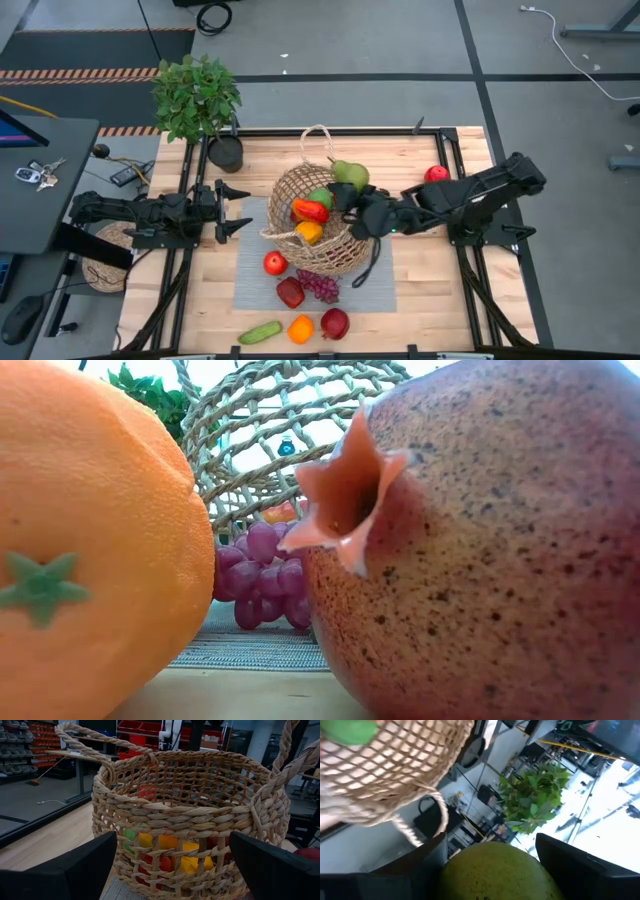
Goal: Build produce basket
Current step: Put the pear into the basket
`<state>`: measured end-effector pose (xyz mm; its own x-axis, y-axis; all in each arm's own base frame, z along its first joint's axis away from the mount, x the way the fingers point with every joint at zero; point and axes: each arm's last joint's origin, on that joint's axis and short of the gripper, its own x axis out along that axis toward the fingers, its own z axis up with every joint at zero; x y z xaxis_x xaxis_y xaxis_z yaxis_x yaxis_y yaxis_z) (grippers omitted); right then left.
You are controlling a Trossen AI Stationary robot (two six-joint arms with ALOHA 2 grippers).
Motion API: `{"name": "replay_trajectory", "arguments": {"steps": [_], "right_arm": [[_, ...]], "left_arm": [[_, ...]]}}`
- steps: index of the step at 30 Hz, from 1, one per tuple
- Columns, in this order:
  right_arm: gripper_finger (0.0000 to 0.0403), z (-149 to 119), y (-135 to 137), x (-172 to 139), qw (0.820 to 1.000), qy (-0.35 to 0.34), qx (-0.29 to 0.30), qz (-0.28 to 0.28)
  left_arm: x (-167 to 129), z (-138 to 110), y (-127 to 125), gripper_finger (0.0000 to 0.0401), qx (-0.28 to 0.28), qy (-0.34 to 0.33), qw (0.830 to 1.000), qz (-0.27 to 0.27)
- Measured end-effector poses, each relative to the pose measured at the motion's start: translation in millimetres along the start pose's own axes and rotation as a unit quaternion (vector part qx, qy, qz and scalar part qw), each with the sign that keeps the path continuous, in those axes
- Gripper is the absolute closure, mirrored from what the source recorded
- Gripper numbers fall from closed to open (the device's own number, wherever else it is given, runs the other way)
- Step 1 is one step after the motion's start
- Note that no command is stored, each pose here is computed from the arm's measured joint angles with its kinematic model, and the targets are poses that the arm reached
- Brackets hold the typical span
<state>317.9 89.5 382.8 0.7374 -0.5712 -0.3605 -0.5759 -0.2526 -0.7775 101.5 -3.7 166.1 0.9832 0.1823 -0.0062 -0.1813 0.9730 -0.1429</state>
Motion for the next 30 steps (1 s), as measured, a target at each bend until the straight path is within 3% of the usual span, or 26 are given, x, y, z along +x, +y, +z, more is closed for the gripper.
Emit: {"name": "replay_trajectory", "arguments": {"steps": [9, 13, 16, 19, 23, 30], "right_arm": [[0.0102, 12, -12, 13, 0.999, 0.009, 0.018, -0.041], [0.0102, 16, -18, 12, 0.990, -0.052, 0.108, -0.069], [0.0101, 17, -24, 10, 0.969, -0.102, 0.209, -0.088], [0.0100, 17, -30, 10, 0.930, -0.149, 0.322, -0.099], [0.0099, 9, -38, 15, 0.855, -0.178, 0.475, -0.106], [0.0099, -1, -46, 15, 0.676, -0.202, 0.701, -0.103]], "left_arm": [[0, 0, 0, 0.0009, 0.000, 0.000, 1.000, 0.000], [0, 0, 0, 0.0009, 0.000, 0.000, 1.000, 0.000], [0, 0, 0, 0.0009, 0.000, 0.000, 1.000, 0.000], [0, 0, 0, 0.0009, 0.000, 0.000, 1.000, 0.000], [0, 0, 0, 0.0009, 0.000, 0.000, 1.000, 0.000], [0, 0, 0, 0.0009, 0.000, 0.000, 1.000, 0.000]]}}
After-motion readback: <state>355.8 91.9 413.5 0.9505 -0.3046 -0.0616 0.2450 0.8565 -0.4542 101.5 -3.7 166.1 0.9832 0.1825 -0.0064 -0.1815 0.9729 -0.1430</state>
